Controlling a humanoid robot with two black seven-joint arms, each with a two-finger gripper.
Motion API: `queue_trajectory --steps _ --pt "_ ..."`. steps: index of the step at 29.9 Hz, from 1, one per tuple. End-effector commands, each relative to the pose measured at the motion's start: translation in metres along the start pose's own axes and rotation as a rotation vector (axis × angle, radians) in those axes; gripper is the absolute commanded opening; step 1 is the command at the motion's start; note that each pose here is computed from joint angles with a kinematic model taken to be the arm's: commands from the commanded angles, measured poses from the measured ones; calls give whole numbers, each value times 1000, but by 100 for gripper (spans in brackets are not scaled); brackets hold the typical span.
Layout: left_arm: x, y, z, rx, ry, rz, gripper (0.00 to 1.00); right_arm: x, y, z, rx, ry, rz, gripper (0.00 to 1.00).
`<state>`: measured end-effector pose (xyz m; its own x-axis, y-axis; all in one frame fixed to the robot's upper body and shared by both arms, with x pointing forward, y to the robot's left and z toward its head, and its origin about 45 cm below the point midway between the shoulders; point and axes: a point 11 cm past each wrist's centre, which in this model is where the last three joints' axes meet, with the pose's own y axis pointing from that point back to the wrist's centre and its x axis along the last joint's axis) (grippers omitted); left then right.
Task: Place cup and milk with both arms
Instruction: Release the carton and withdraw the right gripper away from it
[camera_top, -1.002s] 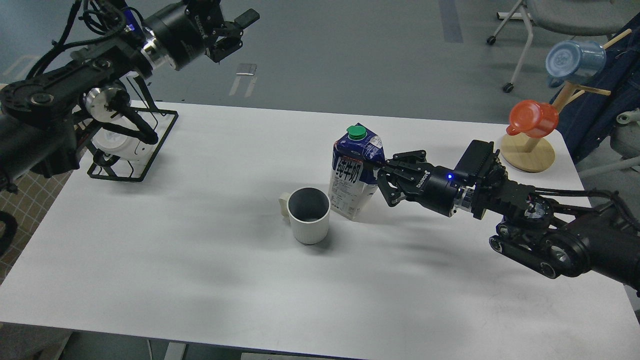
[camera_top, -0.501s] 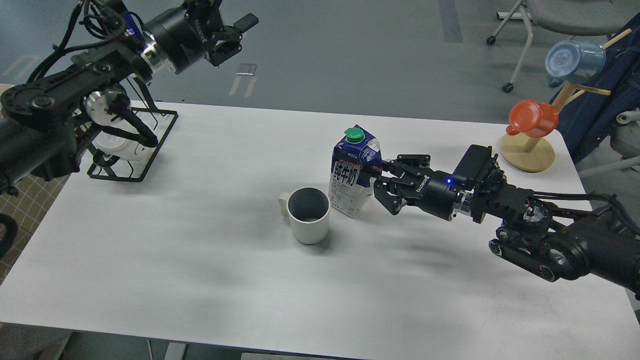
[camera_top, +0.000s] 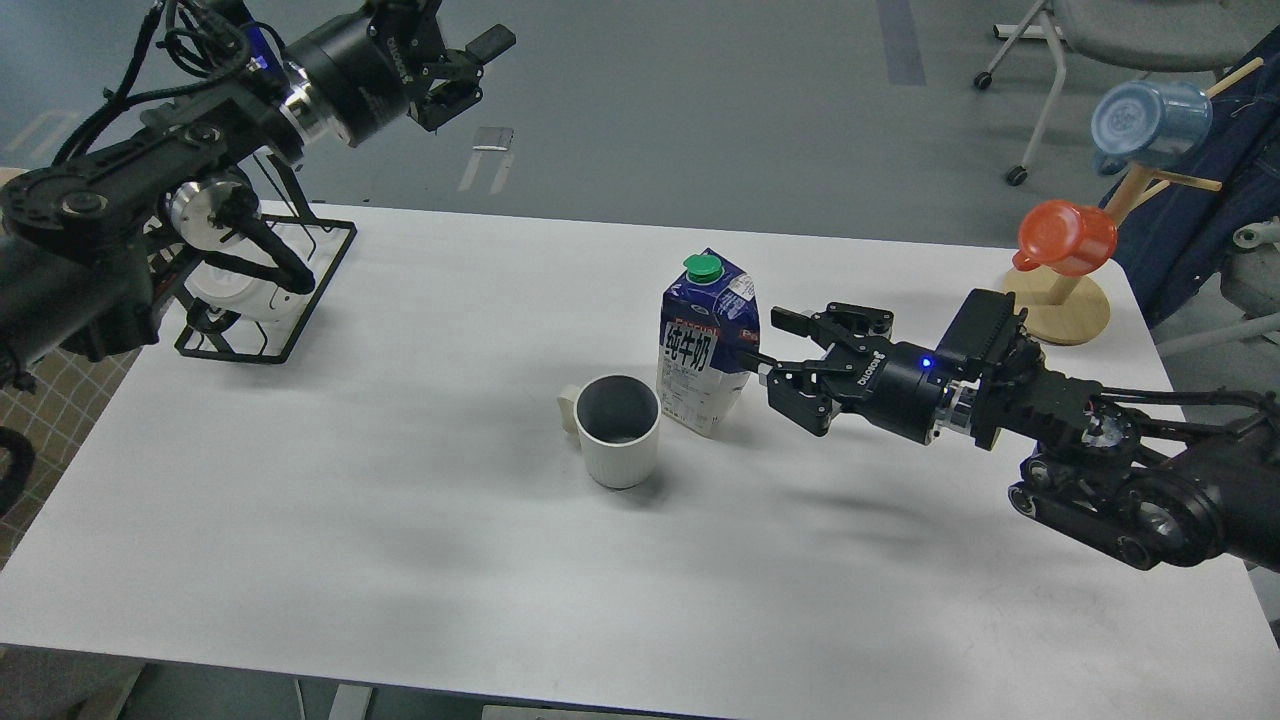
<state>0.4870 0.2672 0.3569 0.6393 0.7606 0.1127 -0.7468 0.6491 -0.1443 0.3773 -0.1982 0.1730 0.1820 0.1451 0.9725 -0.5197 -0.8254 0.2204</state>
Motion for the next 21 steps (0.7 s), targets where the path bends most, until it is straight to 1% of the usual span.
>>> queue_trajectory --steps 1,2,3,7,9,12,14,16,17,18,19,20,21 --pt "0 0 -1 3 0 0 93 6 22 -3 10 -13 1 63" --pt "0 1 -1 3 -1 1 93 9 30 -4 12 -17 1 63" --pt "0 1 -1 3 -1 1 93 9 31 -4 12 -17 1 63" --pt "1 1 0 -1 0 3 94 31 72 4 -23 -10 12 69" --pt "1 0 1 -6 2 5 94 55 86 13 -52 9 45 70" --pt "1 0 3 -9 2 5 94 95 93 24 -99 -12 135 73" --pt "1 0 3 -9 2 5 95 138 94 38 -158 -70 269 74" --pt "2 0 3 -11 3 6 95 160 96 46 -190 -104 347 76" --pt "2 -1 5 -18 6 9 95 181 99 55 -222 -141 428 77" --pt "3 -1 6 -20 6 11 96 190 100 60 -234 -167 453 78" --pt "4 -1 8 -28 8 14 98 205 101 71 -255 -240 482 85" --pt "5 -1 11 -38 10 18 98 216 105 82 -277 -318 516 98" --pt "5 -2 12 -44 12 20 98 220 106 88 -286 -356 535 100"
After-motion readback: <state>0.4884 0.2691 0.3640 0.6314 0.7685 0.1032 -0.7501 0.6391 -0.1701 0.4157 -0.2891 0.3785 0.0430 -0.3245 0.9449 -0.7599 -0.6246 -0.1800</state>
